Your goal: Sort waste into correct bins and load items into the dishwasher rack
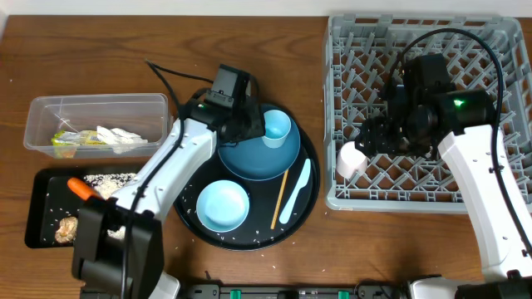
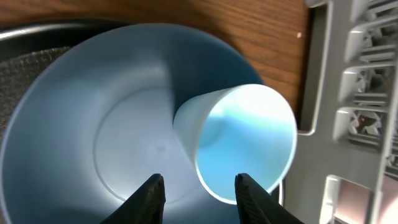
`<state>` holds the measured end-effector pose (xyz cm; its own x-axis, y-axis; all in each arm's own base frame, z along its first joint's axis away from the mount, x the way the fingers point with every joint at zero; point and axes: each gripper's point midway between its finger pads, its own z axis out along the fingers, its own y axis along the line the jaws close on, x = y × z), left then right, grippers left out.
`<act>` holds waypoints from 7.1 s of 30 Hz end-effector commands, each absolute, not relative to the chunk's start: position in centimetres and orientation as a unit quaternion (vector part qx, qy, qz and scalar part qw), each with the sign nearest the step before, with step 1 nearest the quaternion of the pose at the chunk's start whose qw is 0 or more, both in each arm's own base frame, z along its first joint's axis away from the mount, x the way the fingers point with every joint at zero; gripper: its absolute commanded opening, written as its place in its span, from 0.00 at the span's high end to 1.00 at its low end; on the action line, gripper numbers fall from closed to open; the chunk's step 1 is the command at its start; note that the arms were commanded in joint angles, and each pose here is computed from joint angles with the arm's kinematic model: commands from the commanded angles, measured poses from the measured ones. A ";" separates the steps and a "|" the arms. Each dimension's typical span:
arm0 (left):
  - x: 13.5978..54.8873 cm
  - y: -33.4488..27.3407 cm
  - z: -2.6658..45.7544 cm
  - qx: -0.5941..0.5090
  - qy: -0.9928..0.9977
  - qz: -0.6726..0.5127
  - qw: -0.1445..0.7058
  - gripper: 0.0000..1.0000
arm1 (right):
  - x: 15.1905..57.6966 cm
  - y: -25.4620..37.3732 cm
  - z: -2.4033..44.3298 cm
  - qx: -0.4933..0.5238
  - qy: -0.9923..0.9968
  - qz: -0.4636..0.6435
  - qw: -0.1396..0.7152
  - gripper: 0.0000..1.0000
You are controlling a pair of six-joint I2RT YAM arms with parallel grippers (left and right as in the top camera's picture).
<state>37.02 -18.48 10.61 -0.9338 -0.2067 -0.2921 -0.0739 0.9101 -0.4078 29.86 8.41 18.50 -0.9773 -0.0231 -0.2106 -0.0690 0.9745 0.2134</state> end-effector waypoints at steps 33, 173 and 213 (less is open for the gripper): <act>37.5 -18.5 8.9 -0.062 0.968 -0.179 0.163 0.94 | 29.3 8.8 19.2 -0.048 0.985 0.128 0.102 0.34; 35.5 -12.3 22.4 -0.038 0.879 -0.429 0.203 0.85 | 28.3 -9.1 24.4 0.247 0.948 -0.007 0.199 0.70; 34.4 -11.3 20.6 -0.071 0.901 -0.394 0.169 0.85 | 30.4 -16.3 13.7 0.338 0.939 0.010 0.057 0.81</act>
<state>34.14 -11.49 20.51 -0.9354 -0.2651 -0.2339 -0.0039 0.6692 -0.7430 29.51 -16.73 13.41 -0.7686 0.6334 -0.0900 0.6357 0.7719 0.0037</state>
